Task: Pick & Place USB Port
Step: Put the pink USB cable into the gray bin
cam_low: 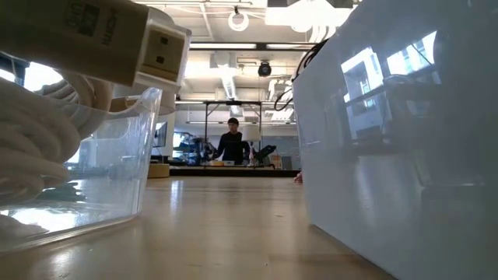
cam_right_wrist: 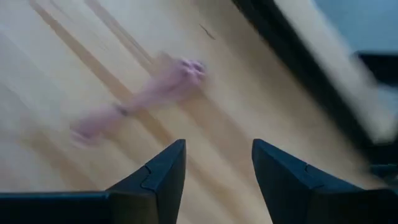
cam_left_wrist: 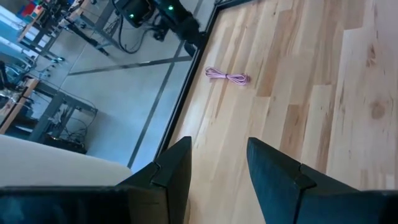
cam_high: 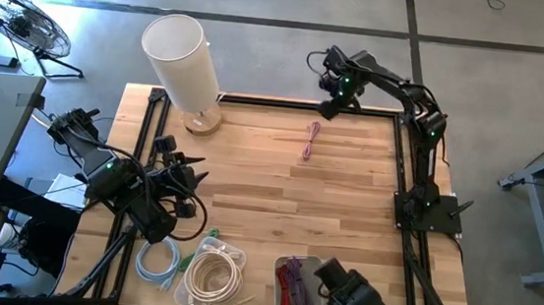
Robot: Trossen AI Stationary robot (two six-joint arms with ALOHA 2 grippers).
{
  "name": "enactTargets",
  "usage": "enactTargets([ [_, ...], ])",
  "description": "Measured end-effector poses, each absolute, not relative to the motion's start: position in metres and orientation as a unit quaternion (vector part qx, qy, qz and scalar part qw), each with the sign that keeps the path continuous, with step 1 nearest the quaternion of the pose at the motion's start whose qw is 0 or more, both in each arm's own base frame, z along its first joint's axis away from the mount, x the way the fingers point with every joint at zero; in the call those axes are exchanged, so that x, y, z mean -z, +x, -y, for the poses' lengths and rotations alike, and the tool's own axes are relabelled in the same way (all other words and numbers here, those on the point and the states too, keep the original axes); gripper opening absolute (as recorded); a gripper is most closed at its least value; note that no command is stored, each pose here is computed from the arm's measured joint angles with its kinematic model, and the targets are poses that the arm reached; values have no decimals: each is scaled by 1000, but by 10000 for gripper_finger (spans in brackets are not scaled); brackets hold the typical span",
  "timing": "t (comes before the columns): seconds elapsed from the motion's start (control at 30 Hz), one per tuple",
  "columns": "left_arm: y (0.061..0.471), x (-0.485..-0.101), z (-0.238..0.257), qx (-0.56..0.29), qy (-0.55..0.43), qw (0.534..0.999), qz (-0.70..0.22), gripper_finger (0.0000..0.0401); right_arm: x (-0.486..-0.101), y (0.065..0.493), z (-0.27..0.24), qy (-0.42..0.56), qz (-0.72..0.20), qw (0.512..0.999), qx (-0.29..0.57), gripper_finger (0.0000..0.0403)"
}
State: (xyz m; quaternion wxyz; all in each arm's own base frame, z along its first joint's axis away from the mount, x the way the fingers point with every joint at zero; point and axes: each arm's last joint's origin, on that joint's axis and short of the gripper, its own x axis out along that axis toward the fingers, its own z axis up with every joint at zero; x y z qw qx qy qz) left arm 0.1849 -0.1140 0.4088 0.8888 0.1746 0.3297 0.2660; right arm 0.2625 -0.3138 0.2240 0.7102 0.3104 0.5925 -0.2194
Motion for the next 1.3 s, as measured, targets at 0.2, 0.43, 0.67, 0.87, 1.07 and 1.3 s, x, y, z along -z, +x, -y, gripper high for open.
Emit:
enactTargets([
  [0.2, 185, -409, 114, -273, 179, 889, -322, 151, -224, 268, 305, 42, -715, 686, 128, 176],
  [0.43, 186, -410, 112, -277, 189, 886, -321, 151, -225, 293, 289, -215, -748, 626, -36, 176],
  [0.67, 193, -409, 100, -296, 182, 875, -336, 151, -227, 310, 291, -315, -686, 650, -88, 176],
  [0.87, 200, -408, 86, -302, 177, 861, -370, 151, -231, 317, 301, -325, -665, 672, -11, 176],
  [1.07, 204, -407, 77, -314, 171, 852, -382, 151, -230, 301, 312, -268, -673, 689, 18, 176],
  [1.3, 204, -407, 75, -313, 187, 848, -386, 151, -226, 290, 312, -199, -628, 750, -60, 176],
])
